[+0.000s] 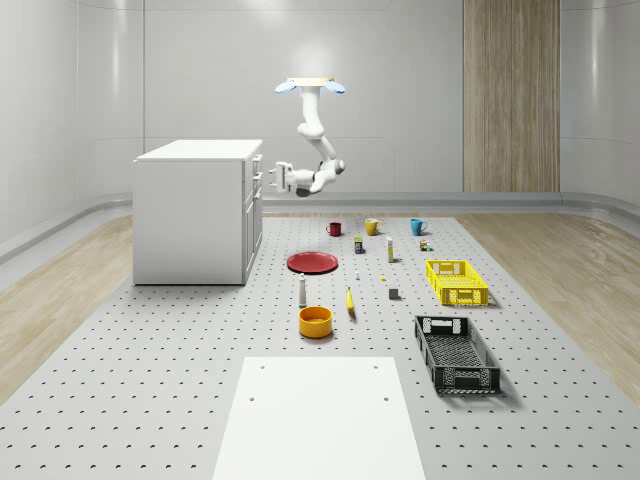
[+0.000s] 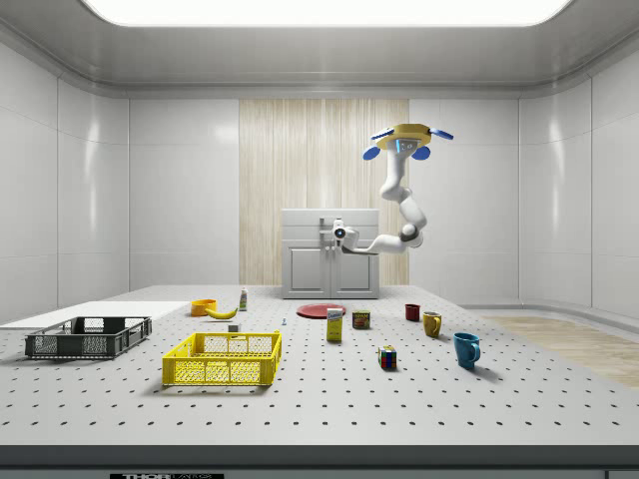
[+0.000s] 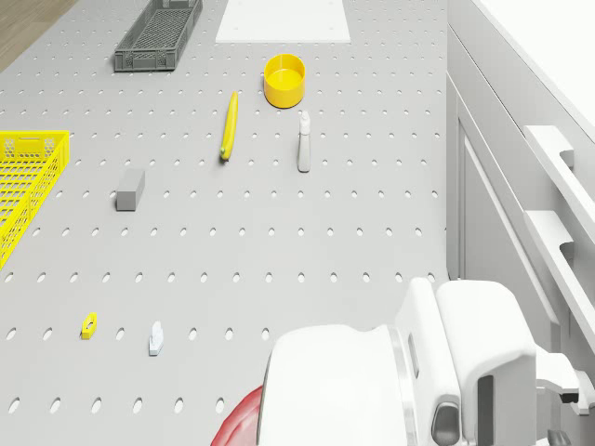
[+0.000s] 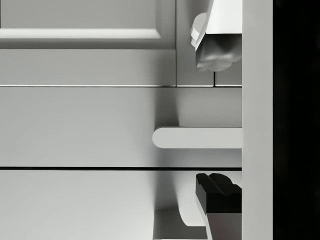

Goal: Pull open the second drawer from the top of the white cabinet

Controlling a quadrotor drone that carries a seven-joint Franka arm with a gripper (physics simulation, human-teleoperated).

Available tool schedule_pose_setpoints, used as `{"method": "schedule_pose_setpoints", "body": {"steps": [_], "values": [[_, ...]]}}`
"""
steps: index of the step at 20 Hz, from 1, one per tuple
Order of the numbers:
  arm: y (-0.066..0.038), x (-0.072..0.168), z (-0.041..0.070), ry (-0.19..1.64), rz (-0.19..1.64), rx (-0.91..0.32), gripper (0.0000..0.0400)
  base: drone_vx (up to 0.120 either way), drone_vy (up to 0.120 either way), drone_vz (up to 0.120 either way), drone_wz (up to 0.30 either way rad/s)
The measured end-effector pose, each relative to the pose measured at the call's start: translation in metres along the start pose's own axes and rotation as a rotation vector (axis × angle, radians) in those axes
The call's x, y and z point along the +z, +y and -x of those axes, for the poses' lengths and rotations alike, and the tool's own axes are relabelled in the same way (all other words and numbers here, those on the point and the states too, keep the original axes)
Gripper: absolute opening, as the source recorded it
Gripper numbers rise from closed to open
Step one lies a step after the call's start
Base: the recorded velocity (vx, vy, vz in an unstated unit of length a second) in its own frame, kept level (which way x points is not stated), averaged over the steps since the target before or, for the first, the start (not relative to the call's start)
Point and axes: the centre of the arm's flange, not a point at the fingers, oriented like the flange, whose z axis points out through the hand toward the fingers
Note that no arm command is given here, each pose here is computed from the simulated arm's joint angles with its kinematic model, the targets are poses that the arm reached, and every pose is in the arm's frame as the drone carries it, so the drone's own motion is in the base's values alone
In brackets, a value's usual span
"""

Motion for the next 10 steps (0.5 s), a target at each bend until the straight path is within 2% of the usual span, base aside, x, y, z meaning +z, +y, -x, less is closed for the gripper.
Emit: {"method": "schedule_pose_setpoints", "body": {"steps": [10], "values": [[0.001, 0.032, -0.001, 0.0, 0.0, 0.0, 0.03, 0.0, 0.0, 0.0, 0.0]]}}
